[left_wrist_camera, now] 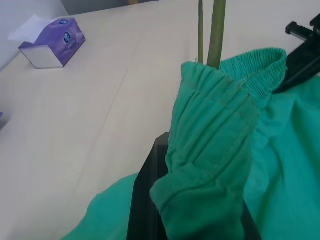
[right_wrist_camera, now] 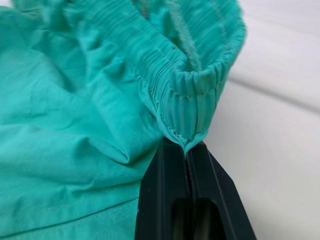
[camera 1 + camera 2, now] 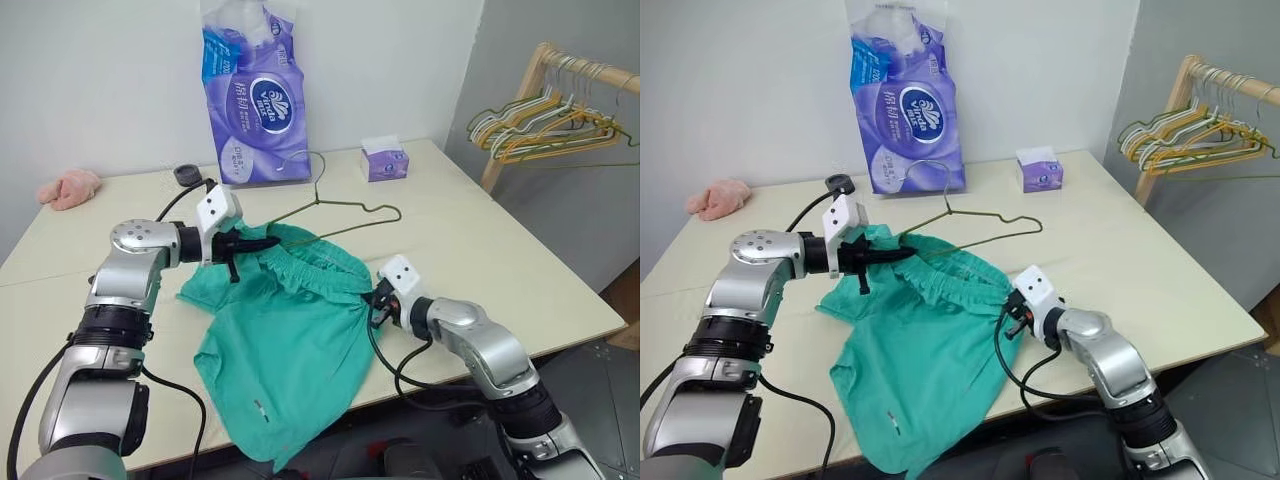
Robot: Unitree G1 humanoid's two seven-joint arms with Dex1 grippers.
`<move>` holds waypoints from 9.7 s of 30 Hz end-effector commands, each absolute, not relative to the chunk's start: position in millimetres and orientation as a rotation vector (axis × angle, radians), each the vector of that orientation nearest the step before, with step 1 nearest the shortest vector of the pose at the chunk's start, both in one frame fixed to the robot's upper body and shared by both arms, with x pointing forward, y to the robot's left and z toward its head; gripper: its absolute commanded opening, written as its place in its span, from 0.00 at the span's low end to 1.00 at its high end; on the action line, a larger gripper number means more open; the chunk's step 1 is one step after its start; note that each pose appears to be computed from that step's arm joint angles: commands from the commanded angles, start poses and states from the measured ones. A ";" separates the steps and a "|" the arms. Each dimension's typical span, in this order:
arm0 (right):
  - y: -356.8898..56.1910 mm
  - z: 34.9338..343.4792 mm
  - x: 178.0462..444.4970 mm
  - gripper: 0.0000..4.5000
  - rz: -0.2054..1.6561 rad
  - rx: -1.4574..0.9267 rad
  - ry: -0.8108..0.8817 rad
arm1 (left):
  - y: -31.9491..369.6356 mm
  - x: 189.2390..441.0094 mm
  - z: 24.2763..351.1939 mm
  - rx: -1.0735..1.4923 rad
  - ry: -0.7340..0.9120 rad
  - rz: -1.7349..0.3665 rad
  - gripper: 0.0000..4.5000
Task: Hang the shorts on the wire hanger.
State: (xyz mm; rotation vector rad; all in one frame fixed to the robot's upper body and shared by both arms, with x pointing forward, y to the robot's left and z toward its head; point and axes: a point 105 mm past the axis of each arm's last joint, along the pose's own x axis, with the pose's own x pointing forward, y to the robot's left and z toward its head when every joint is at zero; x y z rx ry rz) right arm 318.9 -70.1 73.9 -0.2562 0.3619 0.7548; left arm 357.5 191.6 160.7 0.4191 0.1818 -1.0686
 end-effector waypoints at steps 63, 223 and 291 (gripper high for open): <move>-161.8 108.1 315.3 0.01 0.588 0.145 0.514 | 233.0 331.5 157.3 0.684 0.382 -1.190 0.00; -280.7 135.1 255.7 0.00 0.316 -0.084 0.664 | 72.2 280.7 219.9 0.085 -0.034 -1.622 1.00; -452.5 268.2 316.6 0.00 -0.440 0.070 0.526 | -95.3 283.8 290.2 0.291 -0.538 -1.527 1.00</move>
